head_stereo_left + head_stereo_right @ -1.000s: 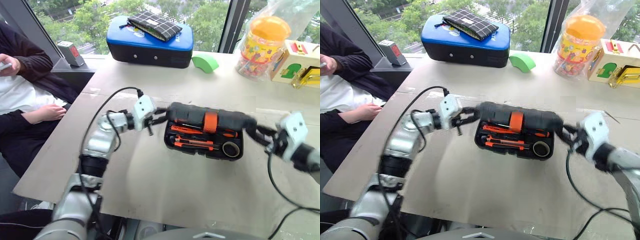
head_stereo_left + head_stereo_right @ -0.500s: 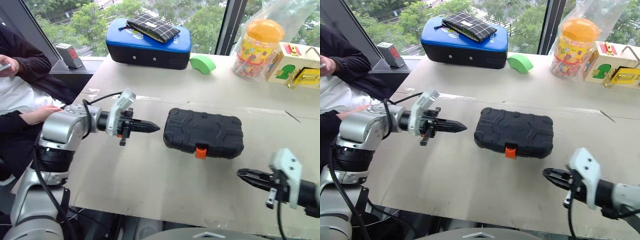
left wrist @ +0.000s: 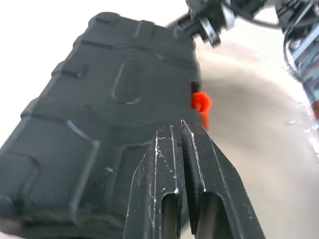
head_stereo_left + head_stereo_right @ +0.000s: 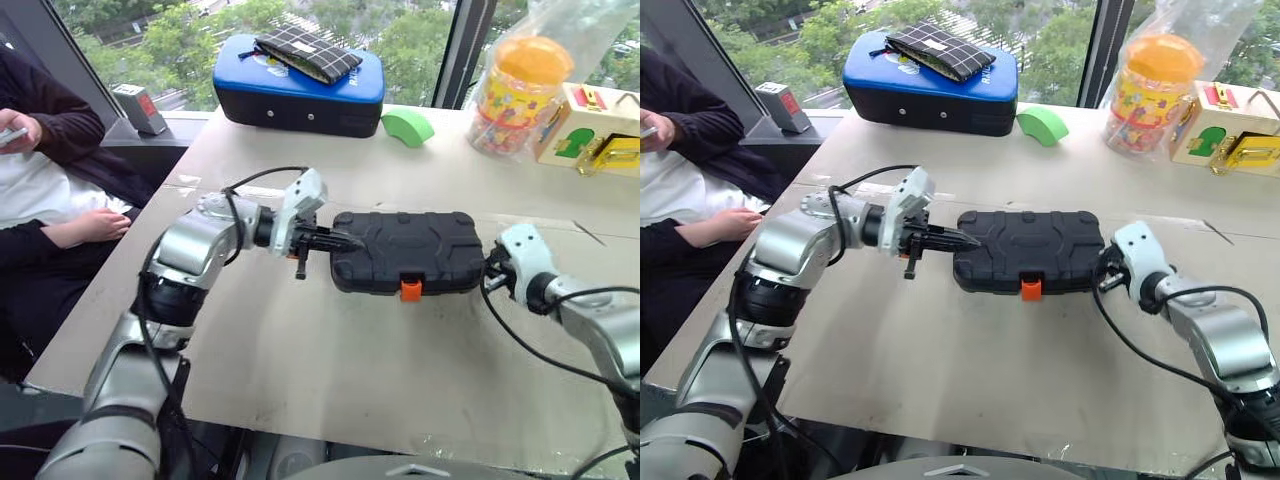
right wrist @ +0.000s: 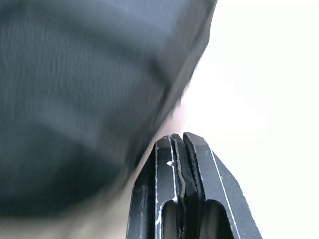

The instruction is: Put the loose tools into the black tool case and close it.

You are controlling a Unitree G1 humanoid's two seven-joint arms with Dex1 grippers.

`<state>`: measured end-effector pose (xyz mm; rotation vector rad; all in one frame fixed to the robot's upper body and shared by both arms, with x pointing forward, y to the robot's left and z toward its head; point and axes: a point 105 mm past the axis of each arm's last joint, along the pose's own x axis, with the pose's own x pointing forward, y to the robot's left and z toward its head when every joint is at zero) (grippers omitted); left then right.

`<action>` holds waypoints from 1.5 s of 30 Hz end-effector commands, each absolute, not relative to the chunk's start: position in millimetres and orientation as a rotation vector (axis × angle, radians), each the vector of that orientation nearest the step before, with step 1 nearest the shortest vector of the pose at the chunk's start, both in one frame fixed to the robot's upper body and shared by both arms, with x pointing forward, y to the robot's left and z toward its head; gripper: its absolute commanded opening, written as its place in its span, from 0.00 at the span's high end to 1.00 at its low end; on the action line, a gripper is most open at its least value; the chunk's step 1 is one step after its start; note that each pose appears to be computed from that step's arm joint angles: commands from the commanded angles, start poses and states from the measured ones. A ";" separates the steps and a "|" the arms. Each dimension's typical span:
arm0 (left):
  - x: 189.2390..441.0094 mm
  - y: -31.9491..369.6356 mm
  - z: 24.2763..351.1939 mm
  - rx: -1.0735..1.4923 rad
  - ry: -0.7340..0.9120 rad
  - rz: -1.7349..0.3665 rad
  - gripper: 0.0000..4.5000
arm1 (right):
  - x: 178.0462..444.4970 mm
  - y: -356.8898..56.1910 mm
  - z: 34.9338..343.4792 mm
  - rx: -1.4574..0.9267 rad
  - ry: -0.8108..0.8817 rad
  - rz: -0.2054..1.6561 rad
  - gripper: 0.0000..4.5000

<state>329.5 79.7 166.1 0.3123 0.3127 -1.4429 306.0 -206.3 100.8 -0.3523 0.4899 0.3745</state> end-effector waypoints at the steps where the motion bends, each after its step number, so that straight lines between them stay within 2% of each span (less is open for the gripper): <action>1: 336.3 71.6 159.0 0.407 0.329 -1.465 0.96 | 278.8 -191.5 104.9 -0.311 0.504 0.527 1.00; 4: 332.9 77.9 118.9 0.490 0.480 -1.500 0.96 | 234.4 -158.0 106.8 -0.215 0.531 0.740 1.00; 6: 330.7 84.7 102.5 0.545 0.527 -1.513 0.96 | 218.0 -143.0 108.3 -0.196 0.530 0.816 1.00; 8: 331.4 86.2 100.1 0.542 0.534 -1.514 0.96 | 213.0 -133.8 109.0 -0.187 0.519 0.836 1.00; 11: 334.9 87.8 99.4 0.543 0.534 -1.505 0.96 | 215.1 -120.2 106.8 -0.169 0.500 0.837 1.00; 18: 337.2 90.5 97.6 0.562 0.535 -1.507 0.96 | 238.5 -93.3 102.6 -0.116 0.451 0.833 1.00; 28: 337.9 92.7 95.0 0.558 0.537 -1.489 0.96 | 276.0 -91.7 79.1 -0.097 0.472 0.756 1.00; 31: 337.3 93.0 93.3 0.555 0.537 -1.484 0.96 | 272.1 -90.1 83.0 -0.088 0.463 0.782 1.00; 37: 335.4 91.4 90.2 0.544 0.531 -1.477 0.96 | 222.5 -76.5 110.7 -0.020 0.395 1.020 1.00; 41: 333.5 89.6 87.0 0.537 0.529 -1.477 0.96 | 239.1 -90.1 137.2 0.053 0.222 0.876 1.00; 45: 332.5 90.1 86.3 0.536 0.529 -1.474 0.96 | 248.5 -102.3 132.8 0.040 0.230 0.779 1.00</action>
